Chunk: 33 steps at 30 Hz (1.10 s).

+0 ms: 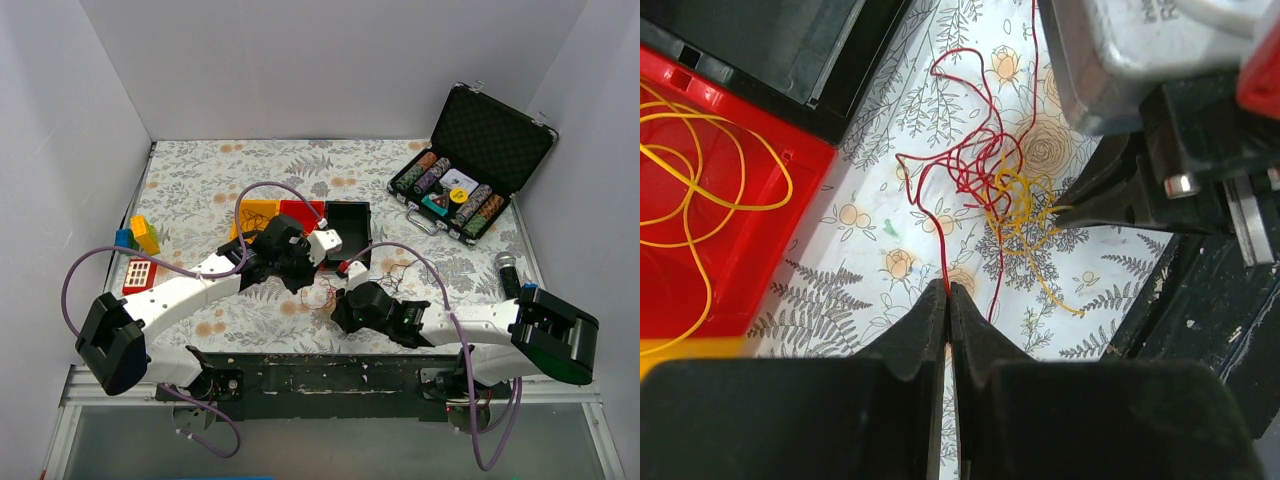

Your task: Untangle the cables

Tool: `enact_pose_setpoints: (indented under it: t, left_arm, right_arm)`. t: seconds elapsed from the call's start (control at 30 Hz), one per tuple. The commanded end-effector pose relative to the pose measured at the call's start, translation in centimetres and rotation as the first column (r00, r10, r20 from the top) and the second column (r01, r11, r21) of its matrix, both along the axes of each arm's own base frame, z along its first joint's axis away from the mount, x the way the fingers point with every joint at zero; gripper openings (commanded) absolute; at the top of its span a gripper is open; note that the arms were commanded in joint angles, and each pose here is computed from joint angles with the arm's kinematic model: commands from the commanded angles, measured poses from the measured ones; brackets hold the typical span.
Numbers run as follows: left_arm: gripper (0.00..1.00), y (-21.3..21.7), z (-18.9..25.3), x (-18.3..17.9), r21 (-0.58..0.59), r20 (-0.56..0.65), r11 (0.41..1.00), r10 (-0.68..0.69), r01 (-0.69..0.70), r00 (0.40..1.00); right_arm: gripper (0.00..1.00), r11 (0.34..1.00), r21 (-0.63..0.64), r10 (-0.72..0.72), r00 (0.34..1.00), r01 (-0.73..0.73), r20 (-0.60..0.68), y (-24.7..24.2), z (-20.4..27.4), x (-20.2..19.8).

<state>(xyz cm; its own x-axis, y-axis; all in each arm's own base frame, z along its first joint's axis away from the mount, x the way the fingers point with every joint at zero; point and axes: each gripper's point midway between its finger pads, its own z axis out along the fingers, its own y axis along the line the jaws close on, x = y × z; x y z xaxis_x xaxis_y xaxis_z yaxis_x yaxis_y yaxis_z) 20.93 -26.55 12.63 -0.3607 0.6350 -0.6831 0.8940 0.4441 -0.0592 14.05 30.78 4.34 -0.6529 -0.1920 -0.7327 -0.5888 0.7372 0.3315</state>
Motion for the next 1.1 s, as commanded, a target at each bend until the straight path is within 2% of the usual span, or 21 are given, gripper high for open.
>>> enact_pose_setpoints:
  t: [0.0, 0.07, 0.3, 0.47, 0.6, 0.77, 0.9, 0.97, 1.07]
  left_arm:
    - [0.00, -0.3, 2.8, 0.3, -0.045, 0.040, 0.999, 0.010, -0.009, 0.999]
    - [0.00, 0.0, 3.7, 1.0, -0.040, 0.076, 0.999, 0.023, -0.020, 0.997]
    - [0.00, 0.6, 10.2, 4.2, -0.089, 0.263, 0.993, 0.097, -0.076, 0.960]
    - [0.00, 1.3, 14.8, 6.4, -0.190, 0.415, 0.975, 0.189, -0.118, 0.890]
    - [0.00, 1.3, 16.7, 7.1, -0.228, 0.464, 0.966, 0.220, -0.124, 0.858]
    - [0.00, 2.6, 19.2, 9.4, -0.277, 0.534, 0.936, 0.339, -0.218, 0.775]
    - [0.00, 3.9, 20.2, 10.6, -0.302, 0.567, 0.914, 0.399, -0.269, 0.720]
    - [0.00, 4.0, 19.6, 10.3, -0.283, 0.557, 0.926, 0.372, -0.252, 0.743]
    - [0.00, 3.5, 17.4, 8.7, -0.246, 0.503, 0.948, 0.305, -0.204, 0.809]
  right_arm:
    - [0.08, 1.000, 0.021, -0.022, 1.000, 0.022, 0.010, -0.3, 0.6, -0.2]
    - [0.01, 0.999, 0.009, -0.043, 0.999, 0.043, 0.006, -1.4, 0.2, -0.7]
    - [0.01, 0.991, 0.010, -0.133, 0.989, 0.134, -0.069, -5.7, -0.9, -3.5]
    - [0.01, 0.969, -0.036, -0.248, 0.957, 0.246, -0.150, -9.1, -2.2, -4.9]
    - [0.01, 0.950, -0.066, -0.312, 0.932, 0.305, -0.187, -10.5, -2.6, -5.6]
    - [0.01, 0.934, -0.096, -0.357, 0.907, 0.345, -0.221, -11.3, -2.3, -6.6]
    - [0.01, 0.923, -0.096, -0.385, 0.902, 0.373, -0.195, -11.8, -0.5, -6.9]
    - [0.01, 0.921, -0.030, -0.387, 0.906, 0.388, -0.171, -11.3, 2.0, -6.3]
    - [0.01, 0.924, 0.173, -0.327, 0.939, 0.342, -0.111, -9.4, 8.1, -5.0]
